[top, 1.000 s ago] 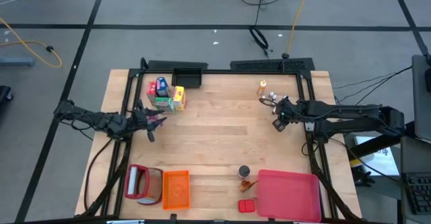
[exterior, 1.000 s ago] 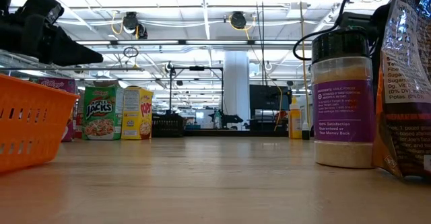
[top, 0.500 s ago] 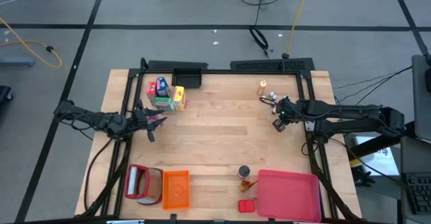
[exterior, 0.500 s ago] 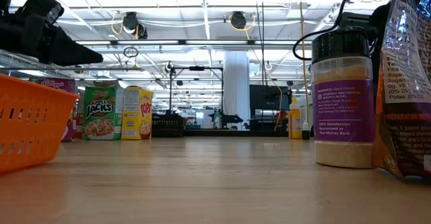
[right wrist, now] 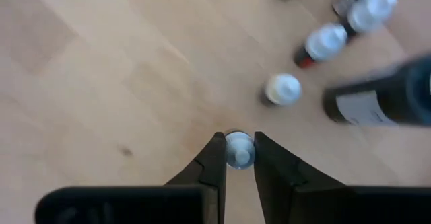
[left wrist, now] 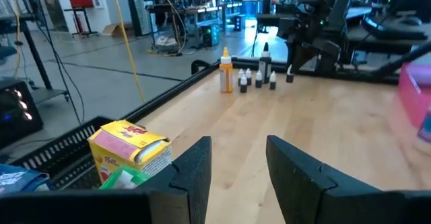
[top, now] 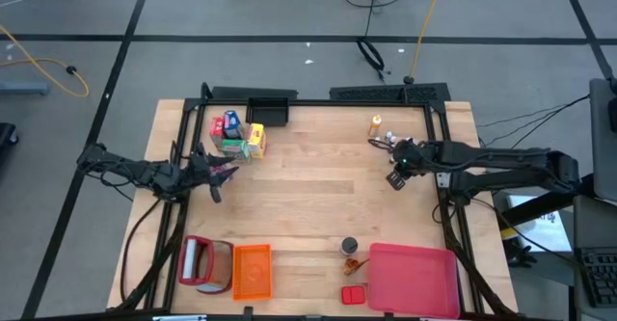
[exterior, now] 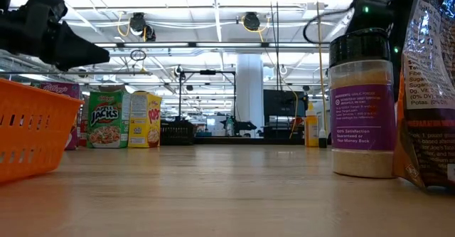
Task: Pick & Place Kitchen Items
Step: Put the small yellow coloring bottle into the orange bin
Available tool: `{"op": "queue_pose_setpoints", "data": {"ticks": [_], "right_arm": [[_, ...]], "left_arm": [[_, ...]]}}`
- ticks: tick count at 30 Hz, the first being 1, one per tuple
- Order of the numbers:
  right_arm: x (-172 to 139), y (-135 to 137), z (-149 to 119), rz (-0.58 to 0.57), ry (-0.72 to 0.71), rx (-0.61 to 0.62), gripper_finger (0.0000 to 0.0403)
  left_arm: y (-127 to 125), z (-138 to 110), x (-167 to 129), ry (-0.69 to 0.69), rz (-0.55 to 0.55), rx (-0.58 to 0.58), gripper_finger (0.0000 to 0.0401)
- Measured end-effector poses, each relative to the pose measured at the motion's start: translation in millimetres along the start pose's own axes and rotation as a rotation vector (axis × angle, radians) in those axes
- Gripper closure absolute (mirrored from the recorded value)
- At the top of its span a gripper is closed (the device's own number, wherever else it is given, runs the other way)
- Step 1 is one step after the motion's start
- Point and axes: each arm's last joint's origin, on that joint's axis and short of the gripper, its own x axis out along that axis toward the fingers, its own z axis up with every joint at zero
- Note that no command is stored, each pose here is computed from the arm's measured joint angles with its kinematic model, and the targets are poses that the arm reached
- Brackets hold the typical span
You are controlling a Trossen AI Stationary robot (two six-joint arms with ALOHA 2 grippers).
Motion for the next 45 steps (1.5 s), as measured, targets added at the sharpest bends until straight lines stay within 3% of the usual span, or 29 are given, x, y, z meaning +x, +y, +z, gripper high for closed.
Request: {"op": "queue_pose_setpoints", "data": {"ticks": [13, 20, 25, 35, 45], "right_arm": [[-56, 56, 36, 0.296, -0.293, -0.126, 0.0362], [-61, 92, 57, 0.41, -0.404, -0.244, 0.0362], [-60, 113, 76, 0.435, -0.425, -0.307, 0.0362], [-81, 151, 107, 0.486, -0.561, -0.45, 0.0361], [-99, 171, 105, 0.567, -0.681, -0.52, 0.0359]], "left_arm": [[-4, 12, -1, -0.097, -0.12, -0.115, 0.0256], [-10, 20, 5, -0.068, -0.145, -0.13, 0.0256], [-21, 47, 14, -0.039, -0.161, -0.115, 0.0256], [-60, 108, 57, 0.05, -0.226, -0.01, 0.0256], [-91, 130, 113, 0.117, -0.323, 0.003, 0.0256]]}}
